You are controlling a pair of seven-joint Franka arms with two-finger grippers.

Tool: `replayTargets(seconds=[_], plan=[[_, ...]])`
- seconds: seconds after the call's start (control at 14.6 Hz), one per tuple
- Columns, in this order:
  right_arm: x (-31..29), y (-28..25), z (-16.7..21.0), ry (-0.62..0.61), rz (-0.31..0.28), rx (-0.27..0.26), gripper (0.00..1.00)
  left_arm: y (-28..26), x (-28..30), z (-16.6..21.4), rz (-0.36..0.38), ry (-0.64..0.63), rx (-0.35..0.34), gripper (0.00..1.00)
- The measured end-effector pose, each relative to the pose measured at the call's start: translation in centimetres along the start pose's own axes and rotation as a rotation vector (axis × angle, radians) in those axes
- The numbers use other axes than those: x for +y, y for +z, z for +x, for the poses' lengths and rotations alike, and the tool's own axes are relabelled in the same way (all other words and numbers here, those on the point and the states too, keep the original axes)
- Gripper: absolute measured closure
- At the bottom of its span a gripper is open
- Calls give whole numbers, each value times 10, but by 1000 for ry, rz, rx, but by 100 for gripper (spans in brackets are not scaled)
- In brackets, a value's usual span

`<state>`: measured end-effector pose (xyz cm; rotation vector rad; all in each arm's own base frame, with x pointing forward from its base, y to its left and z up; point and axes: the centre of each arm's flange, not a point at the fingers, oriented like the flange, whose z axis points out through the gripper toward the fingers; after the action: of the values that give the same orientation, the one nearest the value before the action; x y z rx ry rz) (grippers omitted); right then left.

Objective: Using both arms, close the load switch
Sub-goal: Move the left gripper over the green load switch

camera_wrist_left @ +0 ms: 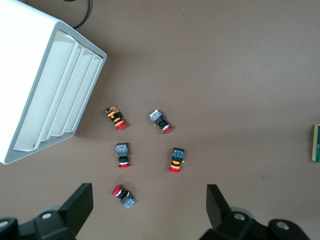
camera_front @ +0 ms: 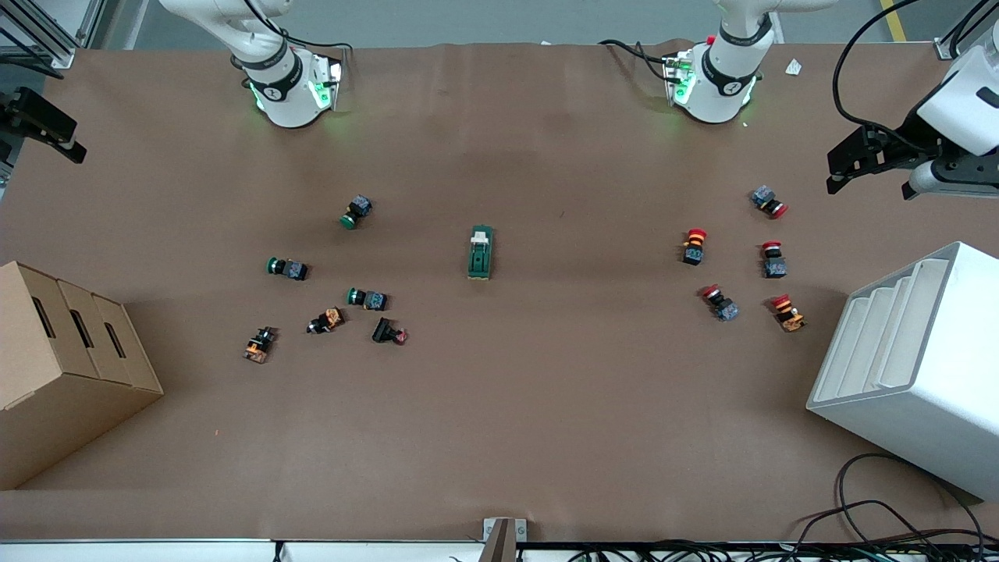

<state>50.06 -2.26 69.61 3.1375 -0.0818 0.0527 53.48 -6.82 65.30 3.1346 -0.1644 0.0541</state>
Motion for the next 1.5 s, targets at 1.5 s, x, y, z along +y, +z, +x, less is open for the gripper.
replayTargets(seconds=[1.5], plan=[[-4,8,3,-6,8,-57,0,185,404,-40,81,-76,90,0]])
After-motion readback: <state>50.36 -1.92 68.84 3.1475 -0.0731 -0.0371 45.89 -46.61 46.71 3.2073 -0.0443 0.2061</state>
